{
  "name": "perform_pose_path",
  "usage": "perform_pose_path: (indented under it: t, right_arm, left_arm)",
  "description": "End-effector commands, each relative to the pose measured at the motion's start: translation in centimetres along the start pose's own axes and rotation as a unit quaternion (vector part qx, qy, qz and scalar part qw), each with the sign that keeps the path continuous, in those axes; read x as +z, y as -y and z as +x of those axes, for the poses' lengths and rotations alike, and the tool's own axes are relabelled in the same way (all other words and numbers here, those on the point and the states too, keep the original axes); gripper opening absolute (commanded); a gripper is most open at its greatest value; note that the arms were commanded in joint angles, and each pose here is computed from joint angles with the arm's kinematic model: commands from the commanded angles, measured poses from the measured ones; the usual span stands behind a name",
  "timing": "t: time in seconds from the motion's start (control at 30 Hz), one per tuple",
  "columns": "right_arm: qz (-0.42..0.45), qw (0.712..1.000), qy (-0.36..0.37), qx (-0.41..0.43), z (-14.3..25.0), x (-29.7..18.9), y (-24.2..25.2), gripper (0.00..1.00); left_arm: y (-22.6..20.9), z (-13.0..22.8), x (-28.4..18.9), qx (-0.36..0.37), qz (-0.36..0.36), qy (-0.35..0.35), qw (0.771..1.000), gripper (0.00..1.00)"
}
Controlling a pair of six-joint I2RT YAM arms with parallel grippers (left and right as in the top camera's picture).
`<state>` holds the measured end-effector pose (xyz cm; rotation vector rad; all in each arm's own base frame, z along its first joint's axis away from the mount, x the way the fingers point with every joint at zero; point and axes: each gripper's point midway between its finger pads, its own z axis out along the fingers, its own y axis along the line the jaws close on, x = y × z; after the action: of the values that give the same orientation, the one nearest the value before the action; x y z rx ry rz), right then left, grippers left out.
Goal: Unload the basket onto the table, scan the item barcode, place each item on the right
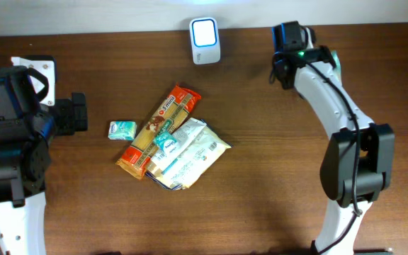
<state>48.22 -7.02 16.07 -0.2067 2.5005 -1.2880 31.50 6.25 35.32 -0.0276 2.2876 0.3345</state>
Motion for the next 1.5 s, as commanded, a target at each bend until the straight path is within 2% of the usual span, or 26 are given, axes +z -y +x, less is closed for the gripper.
perform_pose_path:
  t: [0.0,0.1,0.13,0.2,0.23,0.3,0.33,0.37,0.5,0.53,0.67,0.83,1.07,1.1,1.2,1.3,1.47]
  right_arm:
    - [-0.104,0.985,-0.049,0.128,2.4,1.3,-1.9,0.04]
    - [-0.169,0.973,-0.109,0.114,5.7,2.2,-2.6,0.04]
    - [-0.205,0.963,-0.134,0.117,7.0,2.5,-3.1,0.09]
    - [-0.255,0.943,-0.168,0.132,8.8,3.2,-3.4,0.34]
    - [-0.285,0.928,-0.185,0.151,9.7,3.7,-3.3,0.57]
    - [-0.361,0.889,-0.202,0.196,10.5,4.0,-3.8,0.93]
    - [-0.408,0.862,-0.207,0.218,10.6,3.7,-4.2,0.99]
    - [-0.452,0.833,-0.209,0.241,10.5,3.2,-4.5,0.99]
    - [-0.654,0.669,-0.173,0.308,7.0,-2.8,-4.3,0.99]
    - [-0.683,0.644,-0.16,0.306,6.1,-4.2,-4.5,0.99]
    - [-0.702,0.65,-0.148,0.248,3.6,-8.8,-8.5,0.99]
    - [-0.709,0.654,-0.182,0.19,2.1,-15.9,-17.2,0.99]
    - [-0.699,0.669,-0.232,0.104,6.6,-22.7,-25.4,0.99]
    - [-0.7,0.67,-0.231,0.09,7.1,-23.7,-26.3,1.0]
    - [-0.713,0.674,-0.188,0.05,7.2,-27.4,-28.9,0.93]
    - [-0.661,0.722,-0.191,0.063,8.3,-28.5,-31.2,0.91]
    - [-0.652,0.727,-0.212,0.032,10.9,-31.0,-32.6,0.91]
  left_arm:
    - [-0.2,-0.1,-0.2,-0.01,-0.002,0.004,1.0,0.99]
    - [-0.2,-0.1,-0.2,-0.01,-0.002,0.004,1.0,0.99]
    - [-0.2,-0.1,-0.2,-0.01,-0.002,0.004,1.0,0.99]
    - [-0.2,-0.1,-0.2,-0.01,-0.002,0.004,1.0,0.99]
    - [-0.2,-0.1,-0.2,-0.01,-0.002,0.004,1.0,0.99]
    - [-0.2,-0.1,-0.2,-0.01,-0.002,0.004,1.0,0.99]
    - [-0.2,-0.1,-0.2,-0.01,-0.002,0.004,1.0,0.99]
    - [-0.2,-0.1,-0.2,-0.01,-0.002,0.004,1.0,0.99]
    - [-0.2,-0.1,-0.2,-0.01,-0.002,0.004,1.0,0.99]
    - [-0.2,-0.1,-0.2,-0.01,-0.002,0.004,1.0,0.99]
    - [-0.2,-0.1,-0.2,-0.01,-0.002,0.004,1.0,0.99]
    - [-0.2,-0.1,-0.2,-0.01,-0.002,0.004,1.0,0.99]
    - [-0.2,-0.1,-0.2,-0.01,-0.002,0.004,1.0,0.99]
    - [-0.2,-0.1,-0.2,-0.01,-0.002,0.004,1.0,0.99]
    - [-0.2,-0.1,-0.2,-0.01,-0.002,0.004,1.0,0.99]
    - [-0.2,-0.1,-0.2,-0.01,-0.002,0.004,1.0,0.99]
    - [-0.2,-0.1,-0.2,-0.01,-0.002,0.004,1.0,0.99]
